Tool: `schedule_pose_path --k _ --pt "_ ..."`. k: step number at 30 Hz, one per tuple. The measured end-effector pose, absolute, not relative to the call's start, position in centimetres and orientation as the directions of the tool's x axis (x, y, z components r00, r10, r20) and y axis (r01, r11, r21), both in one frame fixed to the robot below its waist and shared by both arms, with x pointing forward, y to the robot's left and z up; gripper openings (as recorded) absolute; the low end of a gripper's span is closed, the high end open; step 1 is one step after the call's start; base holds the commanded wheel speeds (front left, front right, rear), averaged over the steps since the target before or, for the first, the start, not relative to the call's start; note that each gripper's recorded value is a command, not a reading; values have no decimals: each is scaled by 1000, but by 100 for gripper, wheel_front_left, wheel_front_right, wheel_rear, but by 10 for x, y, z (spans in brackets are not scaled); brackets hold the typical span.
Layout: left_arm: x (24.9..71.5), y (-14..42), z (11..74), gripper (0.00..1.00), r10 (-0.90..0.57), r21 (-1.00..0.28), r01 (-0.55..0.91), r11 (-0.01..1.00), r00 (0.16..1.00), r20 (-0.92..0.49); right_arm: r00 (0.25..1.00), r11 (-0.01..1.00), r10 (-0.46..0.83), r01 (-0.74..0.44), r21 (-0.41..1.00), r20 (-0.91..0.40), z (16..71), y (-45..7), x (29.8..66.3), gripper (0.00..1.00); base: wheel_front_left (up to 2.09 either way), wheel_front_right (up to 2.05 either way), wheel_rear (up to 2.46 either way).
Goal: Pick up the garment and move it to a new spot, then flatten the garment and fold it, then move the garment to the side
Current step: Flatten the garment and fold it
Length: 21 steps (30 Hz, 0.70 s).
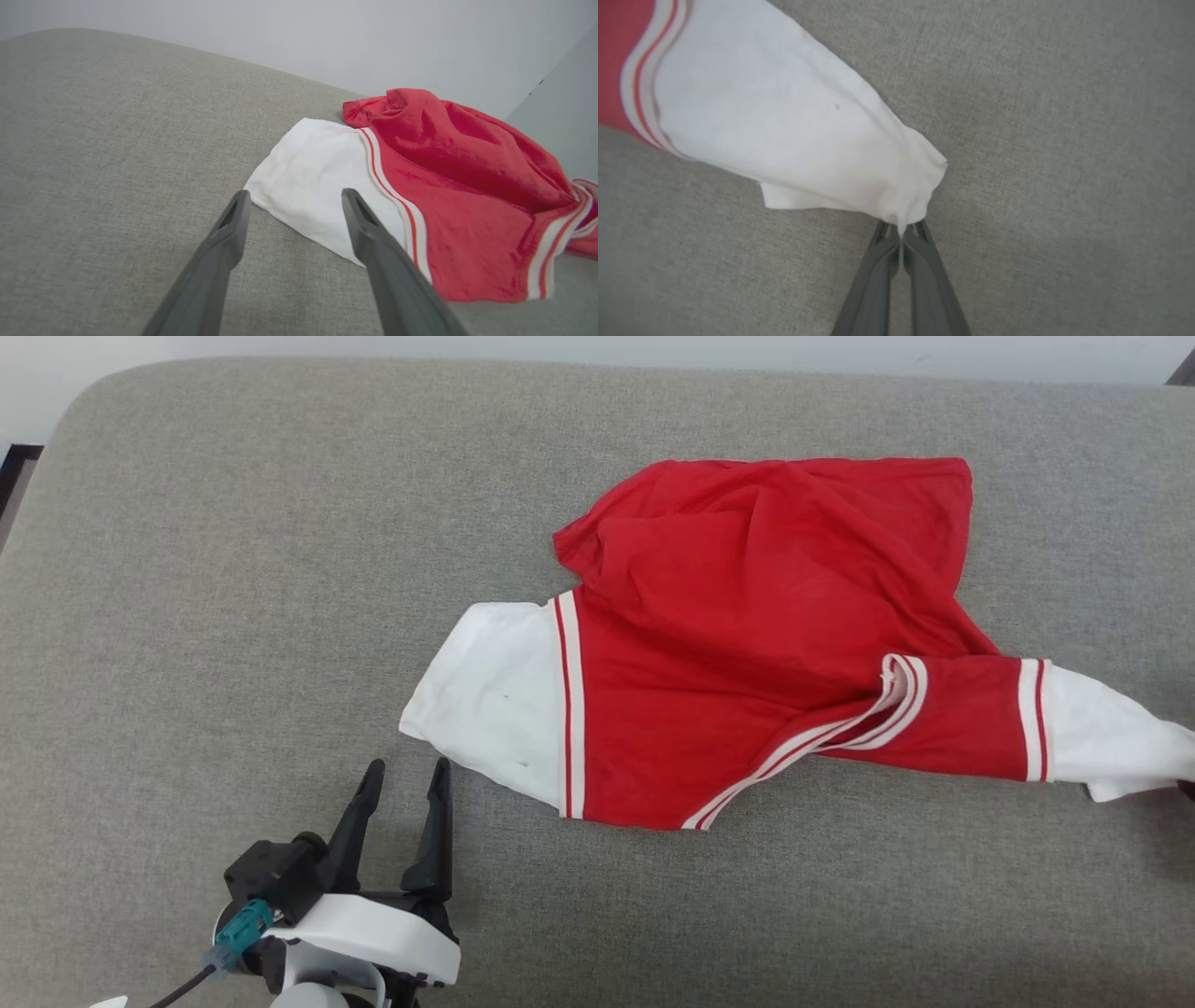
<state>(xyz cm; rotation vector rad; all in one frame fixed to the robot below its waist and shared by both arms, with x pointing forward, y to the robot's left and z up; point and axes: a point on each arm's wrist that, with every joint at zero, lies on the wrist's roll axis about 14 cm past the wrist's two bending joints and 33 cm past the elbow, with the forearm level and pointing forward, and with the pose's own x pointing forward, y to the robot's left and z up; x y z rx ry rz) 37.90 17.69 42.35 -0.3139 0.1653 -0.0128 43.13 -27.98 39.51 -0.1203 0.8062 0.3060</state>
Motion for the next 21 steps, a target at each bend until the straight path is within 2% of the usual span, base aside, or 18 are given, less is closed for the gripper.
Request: schedule_pose_path --k 6,7,8,9,10,21 --pt "379 180 426 100 -33 -301 -15 953 988 -153 670 948 199 -315 -31 -715 383 -283 427 0 0 0 0" --pt "379 181 427 100 -32 -301 -15 953 988 -151 680 950 200 -311 -30 -706 384 -282 428 4 0 0 0" --pt "379 182 428 100 -32 -300 -14 954 988 -149 691 951 200 -306 -31 -695 384 -282 428 38 0 0 0" --pt "379 182 429 100 -32 -299 -13 954 989 -146 695 953 199 -302 -29 -691 384 -282 428 86 0 0 0" --pt "379 182 429 100 -33 -298 -12 955 989 -144 703 955 197 -296 -29 -684 385 -282 428 100 0 0 0" --pt "377 188 437 100 -45 -270 10 963 991 -124 813 974 165 -223 -38 -558 420 -304 434 100 0 0 0"
